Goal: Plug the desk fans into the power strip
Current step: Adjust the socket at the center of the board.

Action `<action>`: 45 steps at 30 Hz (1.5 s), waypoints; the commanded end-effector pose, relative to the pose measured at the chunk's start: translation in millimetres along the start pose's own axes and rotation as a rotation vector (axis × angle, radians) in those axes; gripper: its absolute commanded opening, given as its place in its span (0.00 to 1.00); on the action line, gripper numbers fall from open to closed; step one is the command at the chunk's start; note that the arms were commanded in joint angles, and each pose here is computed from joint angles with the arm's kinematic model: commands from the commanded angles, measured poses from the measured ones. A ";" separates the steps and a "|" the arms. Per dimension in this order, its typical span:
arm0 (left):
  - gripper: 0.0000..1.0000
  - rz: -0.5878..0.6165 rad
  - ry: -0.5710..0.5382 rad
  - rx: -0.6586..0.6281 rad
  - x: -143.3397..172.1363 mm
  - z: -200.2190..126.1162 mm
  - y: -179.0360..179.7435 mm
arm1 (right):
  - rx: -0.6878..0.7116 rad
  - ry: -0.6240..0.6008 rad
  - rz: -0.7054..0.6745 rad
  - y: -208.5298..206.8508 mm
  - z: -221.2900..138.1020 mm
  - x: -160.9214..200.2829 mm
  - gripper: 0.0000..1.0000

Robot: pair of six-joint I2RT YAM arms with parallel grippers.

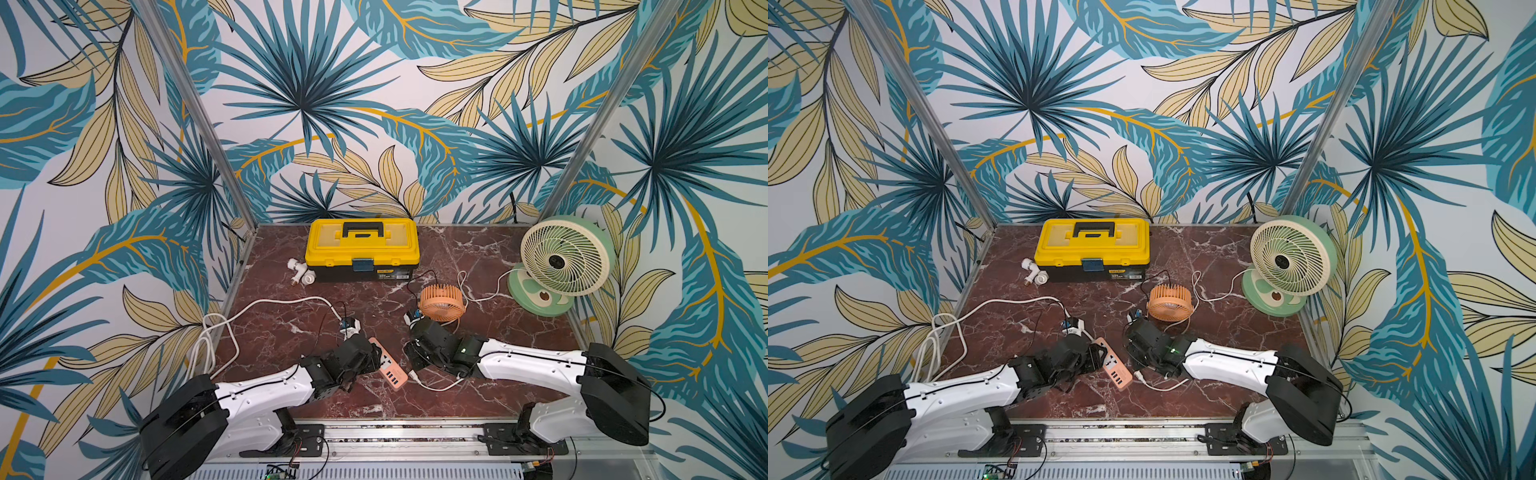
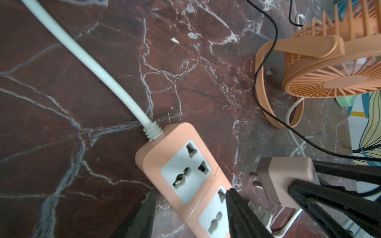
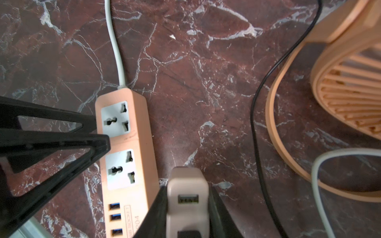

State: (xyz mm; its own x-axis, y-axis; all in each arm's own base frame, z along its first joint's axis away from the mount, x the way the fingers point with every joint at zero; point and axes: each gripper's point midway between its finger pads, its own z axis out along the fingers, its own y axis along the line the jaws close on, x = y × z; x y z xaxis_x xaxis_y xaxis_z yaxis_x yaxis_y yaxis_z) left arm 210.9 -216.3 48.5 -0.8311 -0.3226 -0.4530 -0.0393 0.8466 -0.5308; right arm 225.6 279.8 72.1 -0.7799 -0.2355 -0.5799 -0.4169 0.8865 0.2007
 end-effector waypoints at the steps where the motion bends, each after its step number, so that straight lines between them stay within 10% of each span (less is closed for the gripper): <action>1: 0.57 -0.037 0.011 0.041 4.5 5.3 -2.6 | -0.059 0.009 0.033 13.7 11.0 -0.5 0.00; 27: 0.52 -0.033 -0.102 0.028 -33.5 11.5 -9.7 | -0.141 0.015 0.051 50.7 33.7 -28.7 0.00; 34: 0.52 -0.024 -0.075 0.009 -26.2 2.5 -0.4 | -0.022 -0.077 0.037 25.9 -1.3 -48.2 0.00; 45: 0.55 -0.024 0.011 0.061 8.9 -14.9 9.1 | -0.221 -0.124 0.051 67.6 -3.6 -69.9 0.00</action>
State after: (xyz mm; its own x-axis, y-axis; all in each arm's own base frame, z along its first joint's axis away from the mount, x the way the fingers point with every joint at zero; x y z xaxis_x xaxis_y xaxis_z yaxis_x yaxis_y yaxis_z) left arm 214.1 -208.2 69.5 -0.7969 -0.3833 -0.4669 -0.0244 0.7927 -0.6091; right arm 249.1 337.7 121.5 -0.7558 -0.1305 -0.6416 -0.4450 0.8212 0.3572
